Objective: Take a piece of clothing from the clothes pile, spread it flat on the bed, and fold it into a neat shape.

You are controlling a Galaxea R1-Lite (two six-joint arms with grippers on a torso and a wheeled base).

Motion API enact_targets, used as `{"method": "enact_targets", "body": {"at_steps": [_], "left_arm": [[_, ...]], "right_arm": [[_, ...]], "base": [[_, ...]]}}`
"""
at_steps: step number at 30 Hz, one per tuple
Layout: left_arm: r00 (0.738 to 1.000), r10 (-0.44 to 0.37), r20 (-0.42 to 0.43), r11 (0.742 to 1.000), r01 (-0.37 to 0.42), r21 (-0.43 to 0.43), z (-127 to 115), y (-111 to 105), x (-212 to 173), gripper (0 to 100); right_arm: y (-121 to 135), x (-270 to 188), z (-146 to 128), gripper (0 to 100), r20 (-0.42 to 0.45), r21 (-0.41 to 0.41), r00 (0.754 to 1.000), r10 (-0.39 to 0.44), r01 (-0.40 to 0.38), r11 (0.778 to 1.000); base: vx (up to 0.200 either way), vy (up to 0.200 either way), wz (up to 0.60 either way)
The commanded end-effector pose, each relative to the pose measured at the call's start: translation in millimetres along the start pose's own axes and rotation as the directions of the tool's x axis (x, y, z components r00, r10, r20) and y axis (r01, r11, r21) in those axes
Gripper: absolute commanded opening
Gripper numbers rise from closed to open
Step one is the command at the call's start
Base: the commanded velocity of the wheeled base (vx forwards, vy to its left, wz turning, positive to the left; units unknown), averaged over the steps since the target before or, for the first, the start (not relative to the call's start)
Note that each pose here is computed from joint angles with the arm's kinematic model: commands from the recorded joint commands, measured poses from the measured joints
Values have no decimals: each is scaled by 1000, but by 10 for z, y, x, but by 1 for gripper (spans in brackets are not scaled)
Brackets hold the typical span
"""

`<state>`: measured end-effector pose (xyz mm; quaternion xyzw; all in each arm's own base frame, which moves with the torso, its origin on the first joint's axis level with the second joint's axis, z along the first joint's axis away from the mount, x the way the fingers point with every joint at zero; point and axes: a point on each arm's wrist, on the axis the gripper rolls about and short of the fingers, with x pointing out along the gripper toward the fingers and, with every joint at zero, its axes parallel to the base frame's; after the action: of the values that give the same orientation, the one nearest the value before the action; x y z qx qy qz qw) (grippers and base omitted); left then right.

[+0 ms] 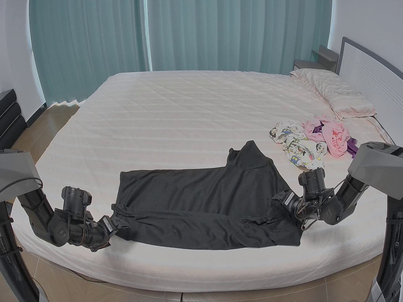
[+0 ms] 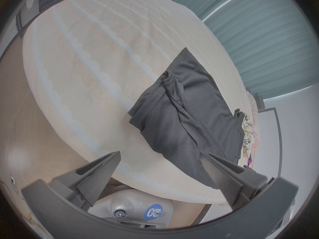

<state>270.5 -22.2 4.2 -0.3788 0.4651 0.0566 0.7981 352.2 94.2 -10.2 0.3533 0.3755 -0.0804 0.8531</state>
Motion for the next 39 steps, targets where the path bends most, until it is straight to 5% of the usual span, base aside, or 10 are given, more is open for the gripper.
{"method": "enact_targets", "body": {"at_steps": [1, 9, 10, 39], "left_arm": [[1000, 2, 0, 1000, -2, -1, 0, 2, 4, 100], [1000, 2, 0, 1000, -2, -1, 0, 2, 4, 100], [1000, 2, 0, 1000, -2, -1, 0, 2, 4, 100], [1000, 2, 0, 1000, -2, -1, 0, 2, 4, 100]], "right_arm": [[-7, 74, -12, 100, -2, 2, 1000, -3, 3, 1000], [-5, 176, -4, 100, 0, 10, 1000, -4, 4, 1000], [-9, 186, 0, 0, 2, 10, 1000, -5, 5, 1000], [-127, 28, 147, 0, 28, 12, 999, -29, 28, 1000]], "base": [[0, 0, 0], [0, 0, 0], [0, 0, 0], [0, 0, 0]]}}
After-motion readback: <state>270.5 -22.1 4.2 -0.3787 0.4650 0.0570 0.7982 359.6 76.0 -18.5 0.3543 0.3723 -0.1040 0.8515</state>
